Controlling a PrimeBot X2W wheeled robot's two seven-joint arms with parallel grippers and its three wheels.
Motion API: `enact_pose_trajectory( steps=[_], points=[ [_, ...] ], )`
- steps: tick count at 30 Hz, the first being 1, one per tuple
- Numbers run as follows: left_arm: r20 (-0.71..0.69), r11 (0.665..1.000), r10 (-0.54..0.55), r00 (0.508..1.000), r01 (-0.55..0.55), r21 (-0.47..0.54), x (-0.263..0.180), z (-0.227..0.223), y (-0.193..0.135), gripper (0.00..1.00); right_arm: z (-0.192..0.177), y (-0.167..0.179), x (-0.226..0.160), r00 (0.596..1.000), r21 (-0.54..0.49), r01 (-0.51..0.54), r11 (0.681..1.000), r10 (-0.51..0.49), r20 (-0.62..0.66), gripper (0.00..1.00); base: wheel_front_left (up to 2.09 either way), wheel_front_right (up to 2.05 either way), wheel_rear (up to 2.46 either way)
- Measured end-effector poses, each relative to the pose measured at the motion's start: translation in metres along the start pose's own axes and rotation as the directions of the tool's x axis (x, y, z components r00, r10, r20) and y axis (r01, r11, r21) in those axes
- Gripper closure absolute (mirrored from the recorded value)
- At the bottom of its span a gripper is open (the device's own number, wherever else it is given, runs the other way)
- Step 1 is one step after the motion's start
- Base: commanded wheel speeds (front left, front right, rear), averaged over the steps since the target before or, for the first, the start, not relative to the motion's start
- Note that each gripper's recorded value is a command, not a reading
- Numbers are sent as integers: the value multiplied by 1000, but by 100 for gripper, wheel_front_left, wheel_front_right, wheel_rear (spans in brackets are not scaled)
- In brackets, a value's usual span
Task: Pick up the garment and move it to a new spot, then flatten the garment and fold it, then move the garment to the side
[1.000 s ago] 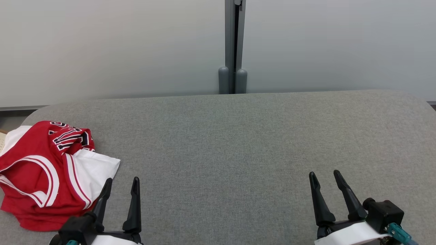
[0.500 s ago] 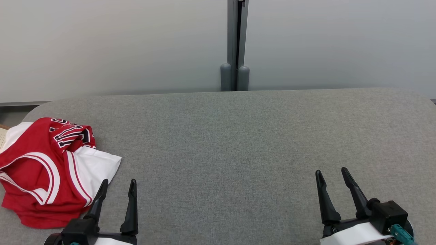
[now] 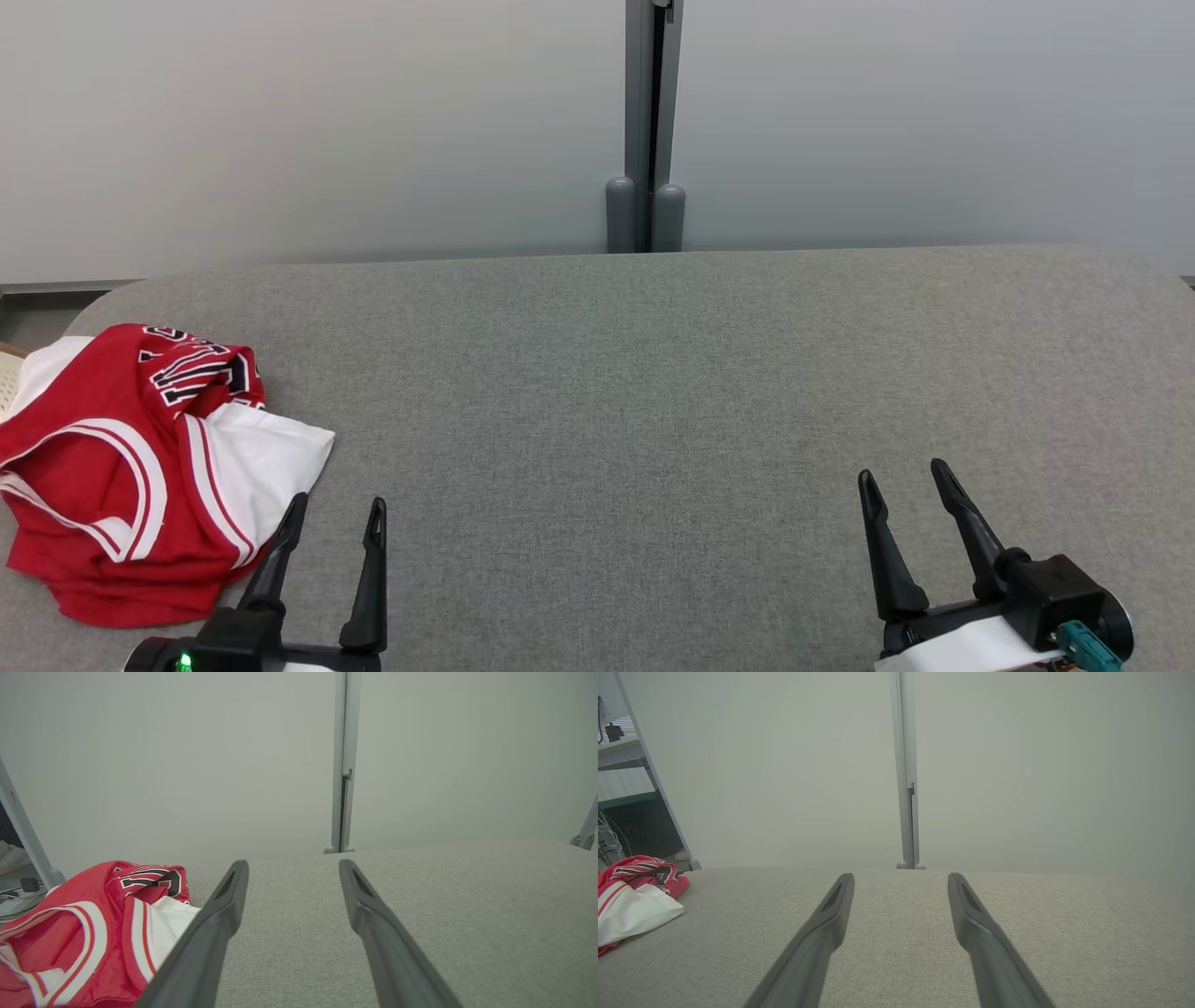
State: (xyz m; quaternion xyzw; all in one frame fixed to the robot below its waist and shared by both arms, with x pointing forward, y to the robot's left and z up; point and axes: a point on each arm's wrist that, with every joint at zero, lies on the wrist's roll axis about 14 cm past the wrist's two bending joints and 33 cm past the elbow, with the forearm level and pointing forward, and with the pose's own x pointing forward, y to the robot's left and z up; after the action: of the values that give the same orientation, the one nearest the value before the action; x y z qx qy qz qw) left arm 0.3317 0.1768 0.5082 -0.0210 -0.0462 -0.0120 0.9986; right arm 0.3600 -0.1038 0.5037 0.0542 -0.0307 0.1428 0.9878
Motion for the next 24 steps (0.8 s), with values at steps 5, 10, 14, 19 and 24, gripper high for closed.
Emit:
enact_pose_trajectory(
  steps=[5,10,14,19,24],
  points=[
    [0,1000,-1,1000,1,0,0,0,0,0,0,2,0,1000,0,-5,1000,5,1,0,0,0,0],
    [0,1000,-1,1000,1,-3,0,0,0,0,0,3,0,1000,-1,-9,1000,9,1,0,0,0,0],
    [-1,1000,-1,1000,1,-3,-1,0,-1,0,0,3,0,1000,-1,-9,1000,9,0,0,0,0,0],
    [-7,1000,4,1000,-4,-4,-3,-2,0,0,-1,5,1,1000,-5,-19,1000,19,-3,0,0,0,0],
    [-10,997,73,997,-73,-4,-13,-3,19,0,-11,24,5,996,0,-79,997,79,-32,0,0,0,0]
  ],
)
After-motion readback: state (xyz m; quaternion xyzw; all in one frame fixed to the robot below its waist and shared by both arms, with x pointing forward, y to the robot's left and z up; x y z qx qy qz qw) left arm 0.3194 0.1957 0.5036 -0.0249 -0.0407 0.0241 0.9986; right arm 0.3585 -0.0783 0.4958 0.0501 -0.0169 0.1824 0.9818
